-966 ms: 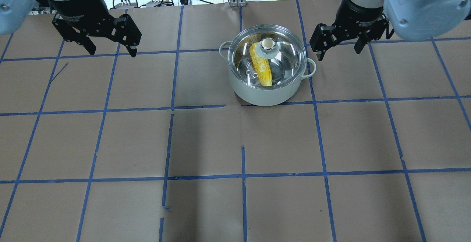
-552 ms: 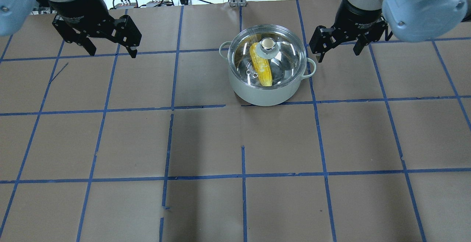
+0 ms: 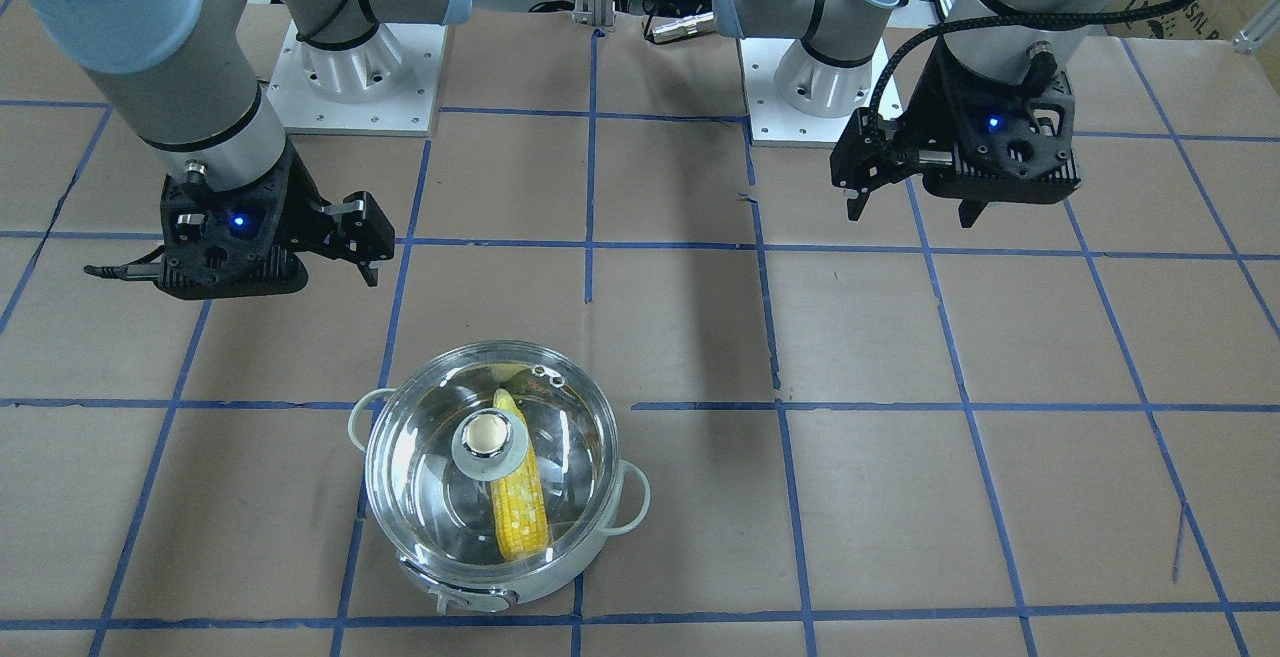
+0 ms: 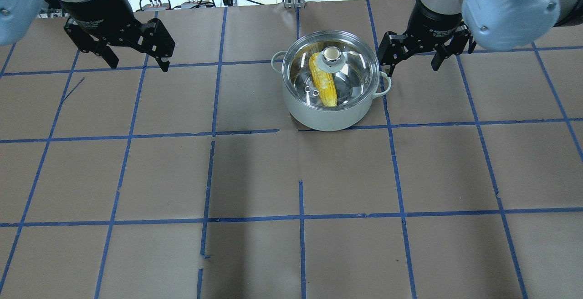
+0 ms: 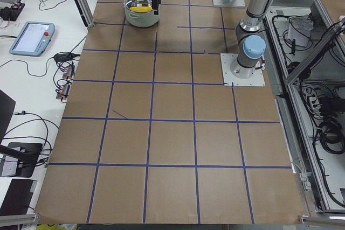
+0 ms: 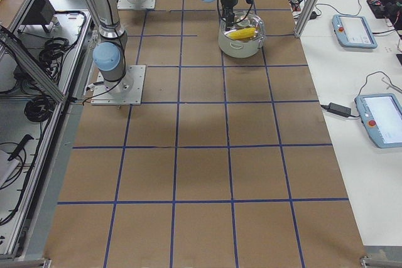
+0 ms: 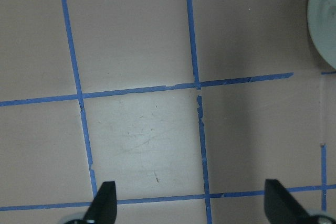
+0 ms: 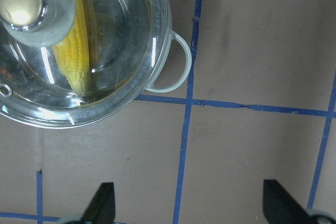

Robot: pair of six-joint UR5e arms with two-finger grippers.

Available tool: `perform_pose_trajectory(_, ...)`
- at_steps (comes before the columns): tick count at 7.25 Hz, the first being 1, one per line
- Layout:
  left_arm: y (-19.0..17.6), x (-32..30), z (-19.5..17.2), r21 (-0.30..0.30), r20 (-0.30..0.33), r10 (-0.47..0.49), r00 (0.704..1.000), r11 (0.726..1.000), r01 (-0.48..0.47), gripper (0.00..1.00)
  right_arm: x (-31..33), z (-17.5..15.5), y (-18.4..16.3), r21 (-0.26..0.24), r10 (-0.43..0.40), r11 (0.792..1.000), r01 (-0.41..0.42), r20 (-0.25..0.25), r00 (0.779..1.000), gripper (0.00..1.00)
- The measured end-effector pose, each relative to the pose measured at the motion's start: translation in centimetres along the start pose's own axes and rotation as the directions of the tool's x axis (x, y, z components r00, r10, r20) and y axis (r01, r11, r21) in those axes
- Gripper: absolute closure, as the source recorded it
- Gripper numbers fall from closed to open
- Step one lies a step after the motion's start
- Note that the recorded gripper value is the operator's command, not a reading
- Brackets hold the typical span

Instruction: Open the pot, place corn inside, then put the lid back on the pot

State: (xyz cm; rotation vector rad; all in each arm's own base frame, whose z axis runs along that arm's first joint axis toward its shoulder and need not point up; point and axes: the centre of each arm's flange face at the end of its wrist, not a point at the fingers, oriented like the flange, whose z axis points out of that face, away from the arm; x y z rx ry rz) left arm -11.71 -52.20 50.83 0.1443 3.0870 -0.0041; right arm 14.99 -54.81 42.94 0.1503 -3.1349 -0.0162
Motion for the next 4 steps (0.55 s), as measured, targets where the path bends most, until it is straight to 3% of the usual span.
perform_pose_trajectory(4, -0.8, -0.5, -0.2, 0.006, -0.004, 0.002, 1.0, 1.0, -0.002, 0.0, -0.8, -1.2, 0.4, 0.045, -0.069, 0.997, 0.069, -0.015, 0.998, 0.0)
